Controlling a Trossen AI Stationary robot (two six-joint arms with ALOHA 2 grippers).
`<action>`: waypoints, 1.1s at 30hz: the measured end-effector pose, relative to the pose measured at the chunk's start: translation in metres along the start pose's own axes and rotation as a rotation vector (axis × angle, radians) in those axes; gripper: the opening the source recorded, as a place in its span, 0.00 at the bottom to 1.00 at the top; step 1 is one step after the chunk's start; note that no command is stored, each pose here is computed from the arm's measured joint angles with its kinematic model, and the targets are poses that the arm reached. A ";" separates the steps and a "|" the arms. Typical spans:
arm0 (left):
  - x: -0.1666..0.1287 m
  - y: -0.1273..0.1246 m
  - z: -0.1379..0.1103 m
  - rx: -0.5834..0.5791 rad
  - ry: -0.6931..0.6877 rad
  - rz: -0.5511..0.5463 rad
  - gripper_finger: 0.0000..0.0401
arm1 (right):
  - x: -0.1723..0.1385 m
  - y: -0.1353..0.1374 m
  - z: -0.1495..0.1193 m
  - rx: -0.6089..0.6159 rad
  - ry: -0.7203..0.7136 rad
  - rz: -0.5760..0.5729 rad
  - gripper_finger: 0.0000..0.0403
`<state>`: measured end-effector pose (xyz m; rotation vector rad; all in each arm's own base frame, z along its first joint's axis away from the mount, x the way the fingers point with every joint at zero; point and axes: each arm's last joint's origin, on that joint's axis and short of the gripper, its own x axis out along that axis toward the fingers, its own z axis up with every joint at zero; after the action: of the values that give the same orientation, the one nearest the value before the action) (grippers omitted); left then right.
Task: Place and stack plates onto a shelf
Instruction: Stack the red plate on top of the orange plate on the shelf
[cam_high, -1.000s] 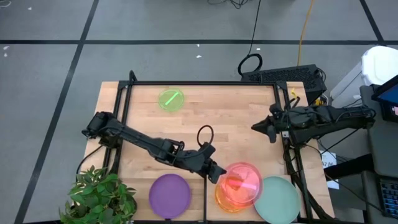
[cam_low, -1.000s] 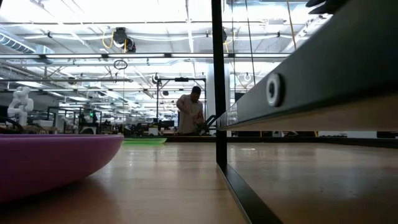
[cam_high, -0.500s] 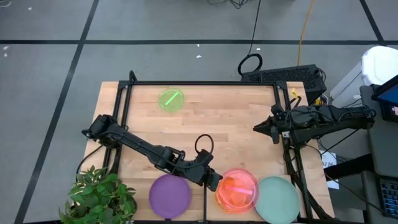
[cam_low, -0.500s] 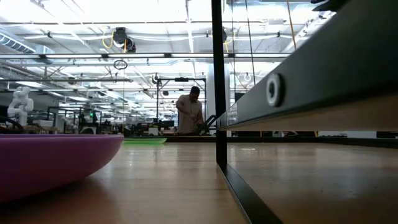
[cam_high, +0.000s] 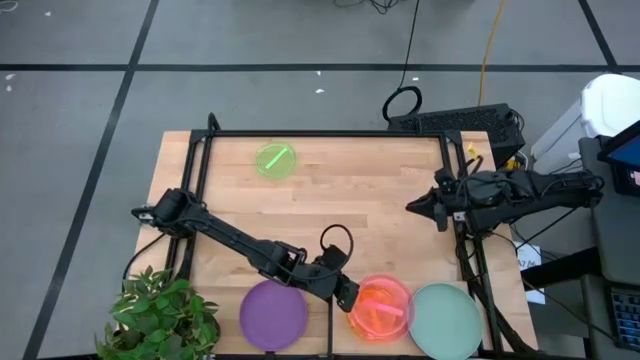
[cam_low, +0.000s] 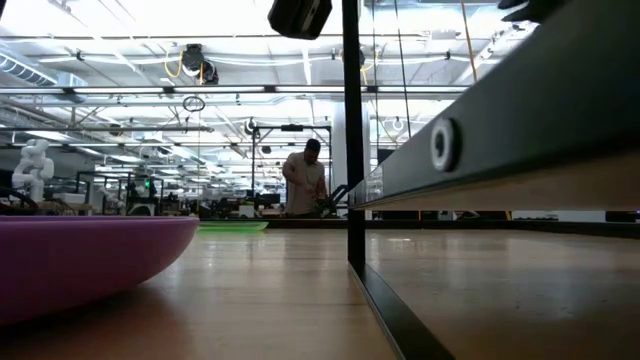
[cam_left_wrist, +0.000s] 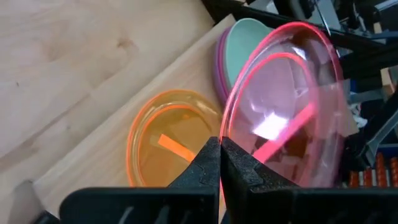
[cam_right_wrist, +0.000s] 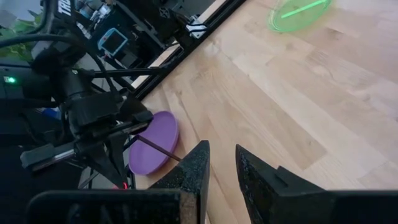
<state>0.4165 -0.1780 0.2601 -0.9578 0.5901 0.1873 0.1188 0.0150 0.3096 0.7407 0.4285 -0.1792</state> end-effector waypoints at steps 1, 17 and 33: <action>0.000 0.000 0.000 0.006 0.001 0.001 0.01 | 0.001 -0.001 -0.001 0.011 0.000 0.000 0.15; -0.004 0.012 0.026 0.131 0.086 0.026 0.01 | 0.003 -0.006 -0.006 0.068 0.004 -0.005 0.15; -0.001 -0.014 0.039 0.461 -0.072 -0.277 0.01 | 0.000 -0.006 -0.006 0.070 -0.006 0.007 0.15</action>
<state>0.4364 -0.1544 0.2868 -0.5729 0.4033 -0.1577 0.1152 0.0144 0.3022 0.8102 0.4155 -0.1905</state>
